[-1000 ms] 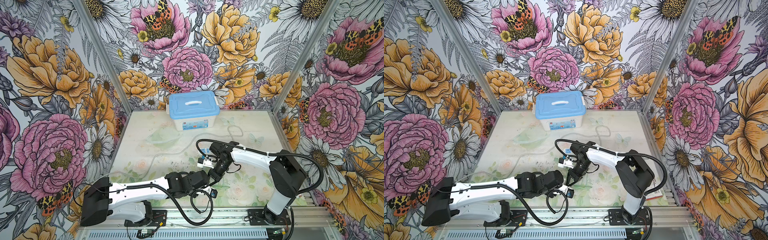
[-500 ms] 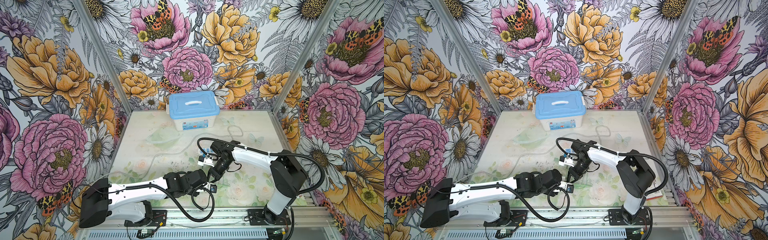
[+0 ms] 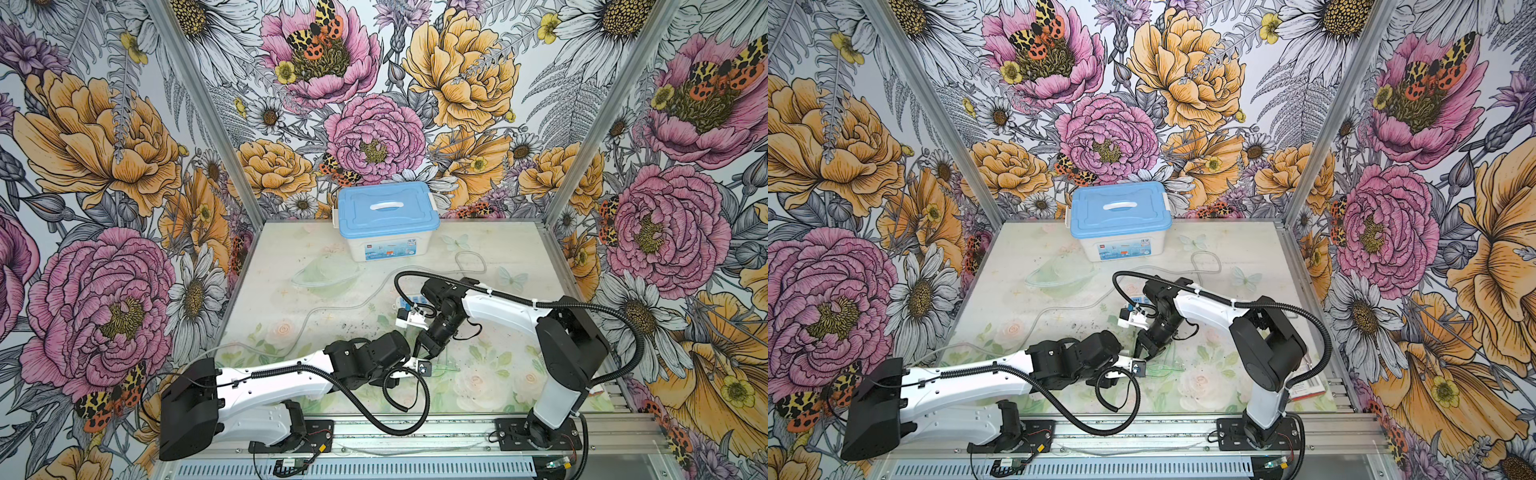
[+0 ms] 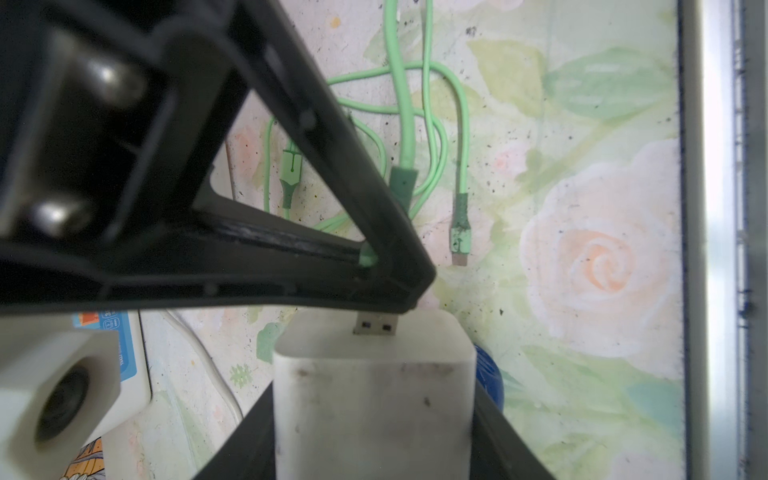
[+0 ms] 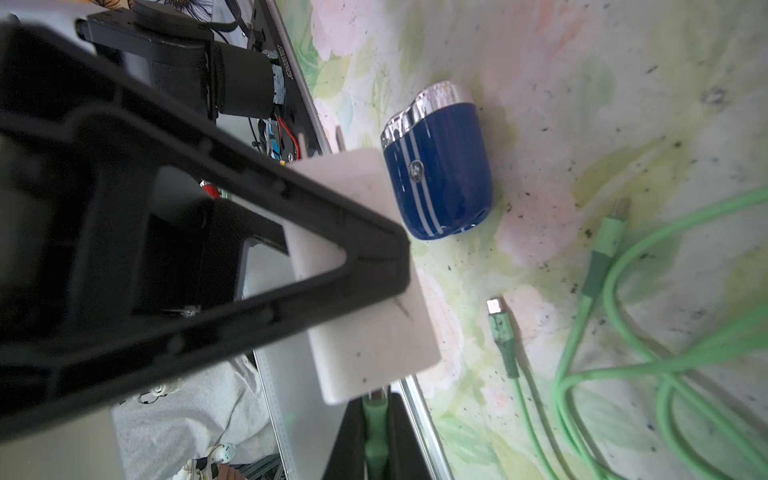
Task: Charge the electric shaver
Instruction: Insert the charging cable into the plug.
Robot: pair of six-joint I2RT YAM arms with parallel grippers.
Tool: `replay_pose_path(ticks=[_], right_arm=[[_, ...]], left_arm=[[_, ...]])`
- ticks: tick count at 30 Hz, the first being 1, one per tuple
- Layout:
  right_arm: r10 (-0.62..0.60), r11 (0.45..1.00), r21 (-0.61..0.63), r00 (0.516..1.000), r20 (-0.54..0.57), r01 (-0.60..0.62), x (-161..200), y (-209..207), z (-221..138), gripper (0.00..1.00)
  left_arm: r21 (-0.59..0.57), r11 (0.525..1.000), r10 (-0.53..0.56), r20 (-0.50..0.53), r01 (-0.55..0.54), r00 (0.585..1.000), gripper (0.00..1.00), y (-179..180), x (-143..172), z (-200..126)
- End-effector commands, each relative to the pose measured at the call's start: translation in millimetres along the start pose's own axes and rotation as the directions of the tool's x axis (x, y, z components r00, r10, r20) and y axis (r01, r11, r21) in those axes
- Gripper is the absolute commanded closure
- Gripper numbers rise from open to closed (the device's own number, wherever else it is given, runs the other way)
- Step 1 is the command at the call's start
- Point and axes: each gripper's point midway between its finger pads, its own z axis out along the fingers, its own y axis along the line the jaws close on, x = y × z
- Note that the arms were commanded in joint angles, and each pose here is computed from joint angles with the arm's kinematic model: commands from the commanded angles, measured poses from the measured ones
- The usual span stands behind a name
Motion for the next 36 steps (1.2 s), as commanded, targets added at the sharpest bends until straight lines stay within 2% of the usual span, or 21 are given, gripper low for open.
replay_pose_path(ticks=[1, 3, 10, 15, 27, 36], right_arm=[[-0.240, 0.968, 0.119, 0.956, 0.166, 0.222, -66.6, -19.5, -8.6, 1.00], [-0.246, 0.966, 0.121, 0.955, 0.164, 0.228, -64.9, -21.3, -8.8, 1.00], [-0.250, 0.968, 0.092, 0.945, 0.210, 0.235, -65.1, -19.0, -25.7, 1.00], [-0.245, 0.969, 0.089, 0.944, 0.222, 0.231, -64.8, -18.0, -30.1, 1.00], [-0.218, 0.976, 0.049, 0.944, 0.245, 0.213, -50.8, -10.4, -37.5, 1.00], [-0.280, 0.956, -0.009, 0.925, 0.258, 0.292, -67.4, 3.7, -35.4, 1.00]], left_arm=[[-0.034, 0.995, -0.060, 0.587, 0.099, 0.807, 1.00, 43.8, -131.6, -72.5], [-0.014, 0.994, -0.076, 0.612, 0.107, 0.787, 1.00, 45.5, -133.5, -79.2], [0.068, 0.995, -0.099, 0.648, 0.072, 0.756, 1.00, 43.8, -137.1, -101.5], [0.105, 0.994, -0.089, 0.641, 0.028, 0.763, 1.00, 32.7, -136.3, -102.1], [0.097, 0.995, -0.062, 0.670, -0.004, 0.739, 1.00, 32.8, -140.1, -116.1], [0.083, 0.996, -0.085, 0.729, 0.036, 0.679, 1.00, 43.0, -151.1, -120.9]])
